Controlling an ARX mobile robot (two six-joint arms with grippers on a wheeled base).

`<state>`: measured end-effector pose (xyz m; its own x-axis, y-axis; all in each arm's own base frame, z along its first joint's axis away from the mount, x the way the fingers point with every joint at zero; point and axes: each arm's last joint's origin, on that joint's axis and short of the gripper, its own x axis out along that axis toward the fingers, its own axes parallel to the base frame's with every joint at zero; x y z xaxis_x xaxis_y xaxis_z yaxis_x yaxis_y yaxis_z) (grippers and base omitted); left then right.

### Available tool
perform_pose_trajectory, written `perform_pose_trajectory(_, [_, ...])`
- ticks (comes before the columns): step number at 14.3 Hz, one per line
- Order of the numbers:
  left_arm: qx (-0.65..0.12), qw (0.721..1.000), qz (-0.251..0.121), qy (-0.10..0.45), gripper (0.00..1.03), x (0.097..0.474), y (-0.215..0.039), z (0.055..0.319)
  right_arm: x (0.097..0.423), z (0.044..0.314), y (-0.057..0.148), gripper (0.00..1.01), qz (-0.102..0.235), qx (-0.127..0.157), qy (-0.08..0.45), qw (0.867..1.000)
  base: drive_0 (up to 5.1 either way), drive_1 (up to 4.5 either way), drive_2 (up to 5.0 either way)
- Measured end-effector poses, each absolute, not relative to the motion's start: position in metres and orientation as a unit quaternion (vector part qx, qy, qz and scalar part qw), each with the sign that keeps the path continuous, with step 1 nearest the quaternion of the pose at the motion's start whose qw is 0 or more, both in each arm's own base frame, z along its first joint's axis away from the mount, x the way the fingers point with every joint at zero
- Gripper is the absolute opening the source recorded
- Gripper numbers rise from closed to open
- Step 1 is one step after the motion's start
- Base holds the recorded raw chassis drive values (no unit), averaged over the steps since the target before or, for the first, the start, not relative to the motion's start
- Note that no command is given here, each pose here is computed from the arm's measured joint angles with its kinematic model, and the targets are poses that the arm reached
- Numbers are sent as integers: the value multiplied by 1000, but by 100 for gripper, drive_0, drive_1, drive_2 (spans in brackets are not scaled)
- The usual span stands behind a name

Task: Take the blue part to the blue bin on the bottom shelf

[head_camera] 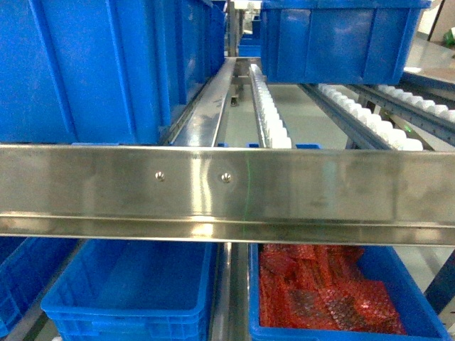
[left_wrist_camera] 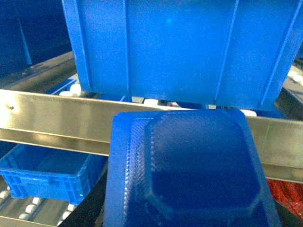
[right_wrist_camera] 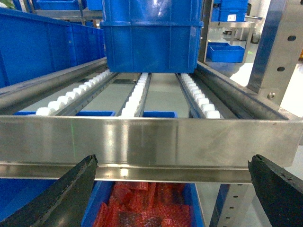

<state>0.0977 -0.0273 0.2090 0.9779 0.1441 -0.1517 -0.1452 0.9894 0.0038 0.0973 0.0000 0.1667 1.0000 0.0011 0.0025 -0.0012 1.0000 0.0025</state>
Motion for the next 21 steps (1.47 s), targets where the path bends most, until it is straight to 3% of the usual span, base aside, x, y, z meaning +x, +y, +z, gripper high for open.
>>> perform_pose_trajectory(21, [-3, 994, 73, 77, 43, 98, -27, 209, 97, 166, 0, 98, 0, 1, 0, 1000, 0, 0, 0])
